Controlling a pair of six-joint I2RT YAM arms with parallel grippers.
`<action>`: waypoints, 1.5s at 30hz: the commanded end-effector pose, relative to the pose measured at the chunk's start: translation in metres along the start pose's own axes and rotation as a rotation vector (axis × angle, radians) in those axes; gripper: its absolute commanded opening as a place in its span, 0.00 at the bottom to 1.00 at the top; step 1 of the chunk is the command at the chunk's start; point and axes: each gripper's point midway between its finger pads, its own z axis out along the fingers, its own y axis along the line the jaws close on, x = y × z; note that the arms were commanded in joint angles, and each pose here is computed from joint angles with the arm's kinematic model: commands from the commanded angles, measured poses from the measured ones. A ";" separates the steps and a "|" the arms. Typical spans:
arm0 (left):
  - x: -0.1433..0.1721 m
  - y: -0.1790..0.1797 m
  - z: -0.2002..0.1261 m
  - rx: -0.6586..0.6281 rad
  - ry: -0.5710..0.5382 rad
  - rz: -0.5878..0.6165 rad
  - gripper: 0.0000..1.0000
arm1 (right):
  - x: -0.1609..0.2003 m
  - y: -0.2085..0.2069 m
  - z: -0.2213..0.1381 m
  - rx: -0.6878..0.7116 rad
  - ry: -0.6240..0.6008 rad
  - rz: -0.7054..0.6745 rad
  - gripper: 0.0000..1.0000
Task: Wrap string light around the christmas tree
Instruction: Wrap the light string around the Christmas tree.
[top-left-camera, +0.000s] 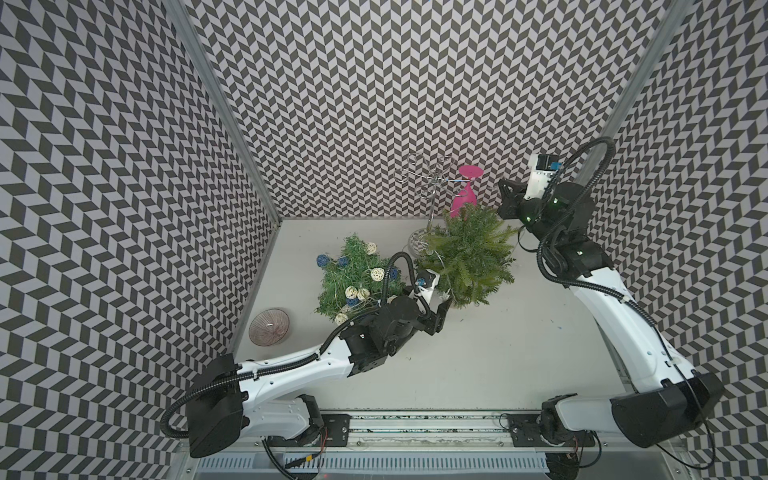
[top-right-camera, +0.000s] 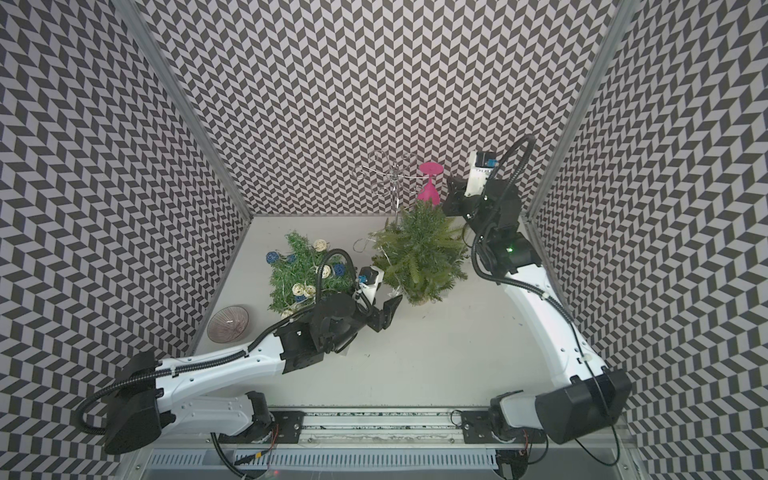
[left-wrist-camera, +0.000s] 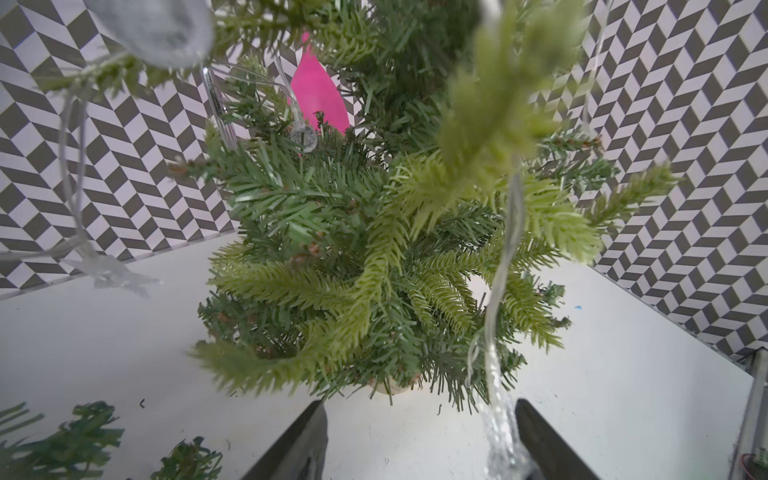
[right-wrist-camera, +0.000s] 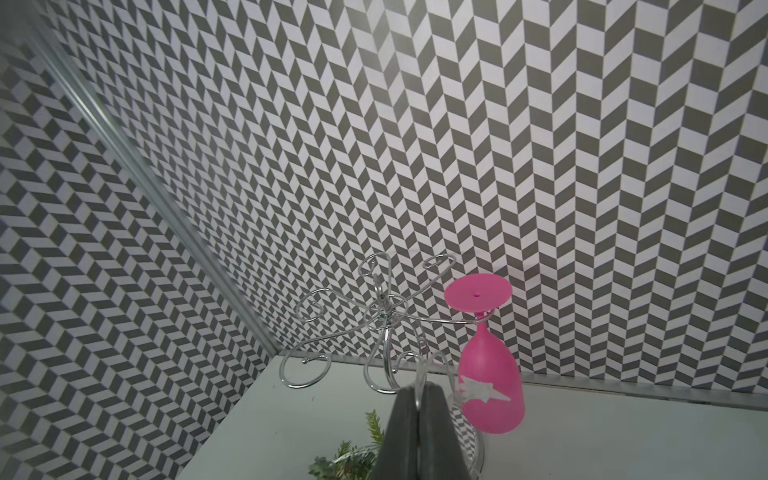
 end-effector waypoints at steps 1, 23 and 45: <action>-0.028 -0.004 -0.014 0.042 -0.085 -0.036 0.71 | -0.005 0.018 -0.003 -0.097 -0.010 -0.057 0.00; -0.219 0.008 -0.003 0.194 -0.226 0.319 0.83 | -0.005 0.076 -0.031 -0.493 -0.032 -0.228 0.00; -0.252 0.031 0.040 0.335 -0.337 0.301 0.87 | 0.000 0.072 -0.049 -0.665 -0.045 -0.211 0.00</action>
